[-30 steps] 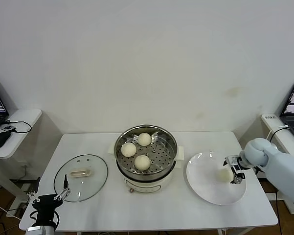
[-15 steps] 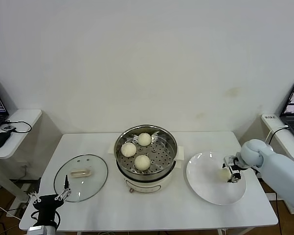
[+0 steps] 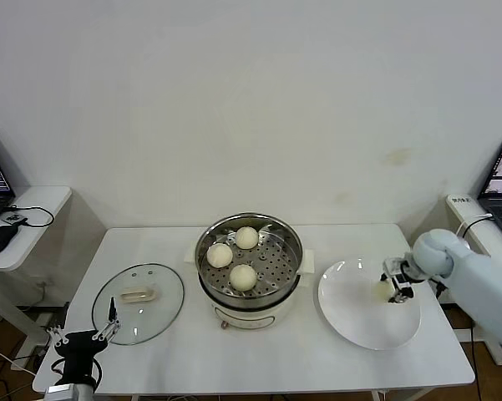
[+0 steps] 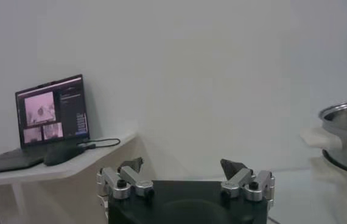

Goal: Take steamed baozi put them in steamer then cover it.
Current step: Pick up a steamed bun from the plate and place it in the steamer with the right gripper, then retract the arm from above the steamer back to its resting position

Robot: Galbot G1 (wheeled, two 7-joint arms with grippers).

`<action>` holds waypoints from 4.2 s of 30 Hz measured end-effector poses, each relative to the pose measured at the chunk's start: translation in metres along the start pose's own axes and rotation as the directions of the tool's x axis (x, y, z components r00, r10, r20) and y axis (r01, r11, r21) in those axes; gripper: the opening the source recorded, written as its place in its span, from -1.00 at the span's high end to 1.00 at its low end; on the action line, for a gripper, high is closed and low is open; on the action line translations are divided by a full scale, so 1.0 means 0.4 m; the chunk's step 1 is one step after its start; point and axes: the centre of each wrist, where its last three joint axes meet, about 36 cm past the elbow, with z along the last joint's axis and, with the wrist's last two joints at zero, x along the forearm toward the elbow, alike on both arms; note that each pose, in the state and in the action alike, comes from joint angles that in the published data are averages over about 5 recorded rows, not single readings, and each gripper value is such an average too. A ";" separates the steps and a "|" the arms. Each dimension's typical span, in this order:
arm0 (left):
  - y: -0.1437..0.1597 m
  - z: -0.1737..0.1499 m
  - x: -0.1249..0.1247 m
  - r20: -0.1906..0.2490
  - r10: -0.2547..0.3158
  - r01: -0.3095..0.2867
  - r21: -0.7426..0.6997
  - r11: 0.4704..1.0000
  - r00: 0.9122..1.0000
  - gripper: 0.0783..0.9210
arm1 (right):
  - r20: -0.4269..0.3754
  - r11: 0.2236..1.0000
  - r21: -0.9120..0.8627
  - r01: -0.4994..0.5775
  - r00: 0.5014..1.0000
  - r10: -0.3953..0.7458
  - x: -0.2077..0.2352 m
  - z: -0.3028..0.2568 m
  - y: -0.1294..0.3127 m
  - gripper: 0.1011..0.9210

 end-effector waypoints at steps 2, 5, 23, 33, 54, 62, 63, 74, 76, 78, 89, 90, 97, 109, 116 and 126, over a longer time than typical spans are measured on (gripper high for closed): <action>0.000 -0.001 -0.001 -0.001 -0.001 0.001 0.000 1.000 1.000 -0.77 | 0.009 1.000 0.003 -0.016 1.000 0.016 0.038 -0.010 -0.020 -0.22; -0.003 -0.001 -0.003 -0.002 -0.001 0.001 0.004 1.000 1.000 -0.77 | 0.029 0.999 0.014 -0.049 0.998 0.049 0.102 -0.035 -0.056 -0.22; -0.027 -0.016 -0.012 0.012 0.012 -0.013 0.031 0.999 1.000 -0.77 | 0.289 0.986 0.040 -0.160 0.947 0.142 0.425 -0.415 -0.226 -0.28; -0.012 -0.017 -0.010 0.014 0.000 0.000 0.026 1.000 1.000 -0.77 | 0.306 0.995 -0.018 -0.096 0.947 0.097 0.365 -0.602 -0.234 -0.27; -0.006 -0.020 -0.016 0.027 -0.005 0.004 0.019 1.000 1.000 -0.77 | 0.204 0.992 -0.101 -0.071 0.975 0.090 0.171 -0.684 -0.216 -0.27; -0.007 -0.021 -0.016 0.028 -0.005 0.005 0.019 1.000 1.000 -0.77 | 0.196 0.990 -0.119 -0.074 0.976 0.097 0.155 -0.677 -0.212 -0.57; -0.007 -0.021 -0.016 0.028 -0.006 0.005 0.019 1.000 1.000 -0.77 | 0.197 0.990 -0.122 -0.076 0.975 0.099 0.157 -0.675 -0.212 -0.64; -0.008 -0.018 -0.016 0.024 -0.008 0.008 0.023 1.000 1.000 -0.77 | 0.281 0.978 -0.179 -0.109 0.947 0.157 0.257 -0.629 -0.205 -0.76; -0.009 -0.018 -0.017 0.024 -0.008 0.007 0.024 1.000 1.000 -0.77 | 0.310 0.973 -0.199 -0.118 0.934 0.177 0.277 -0.615 -0.194 -0.76; -0.009 -0.018 -0.017 0.025 -0.008 0.007 0.025 1.000 1.000 -0.77 | 0.341 0.966 -0.224 -0.131 0.918 0.204 0.293 -0.598 -0.180 -0.76; -0.011 -0.009 -0.016 0.026 0.004 -0.005 0.039 0.999 1.000 -0.77 | 0.514 0.835 -0.490 -0.251 0.690 0.509 0.224 -0.468 -0.016 -0.76; -0.012 -0.009 -0.015 0.027 0.006 -0.007 0.041 0.999 1.000 -0.77 | 0.523 0.816 -0.516 -0.261 0.659 0.541 0.209 -0.459 0.002 -0.76; -0.024 0.001 -0.009 0.021 0.014 -0.015 0.045 0.999 1.000 -0.77 | 0.537 0.663 -0.692 -0.286 0.409 0.738 0.099 -0.408 0.132 -0.76; -0.026 0.055 -0.027 0.069 -0.018 0.026 -0.119 0.993 0.997 -0.77 | 0.308 0.324 -0.928 -0.184 0.110 0.945 -0.058 -0.305 0.394 -0.76; 0.047 0.114 -0.044 0.162 0.035 0.048 -0.484 0.874 0.986 -0.77 | 0.111 0.128 -0.981 -0.146 0.121 0.986 -0.096 -0.247 0.571 -0.76; 0.136 0.177 -0.036 0.106 0.244 -0.020 -0.885 0.466 0.964 -0.77 | -0.086 -0.057 -0.982 -0.179 0.159 0.983 -0.119 -0.187 0.747 -0.76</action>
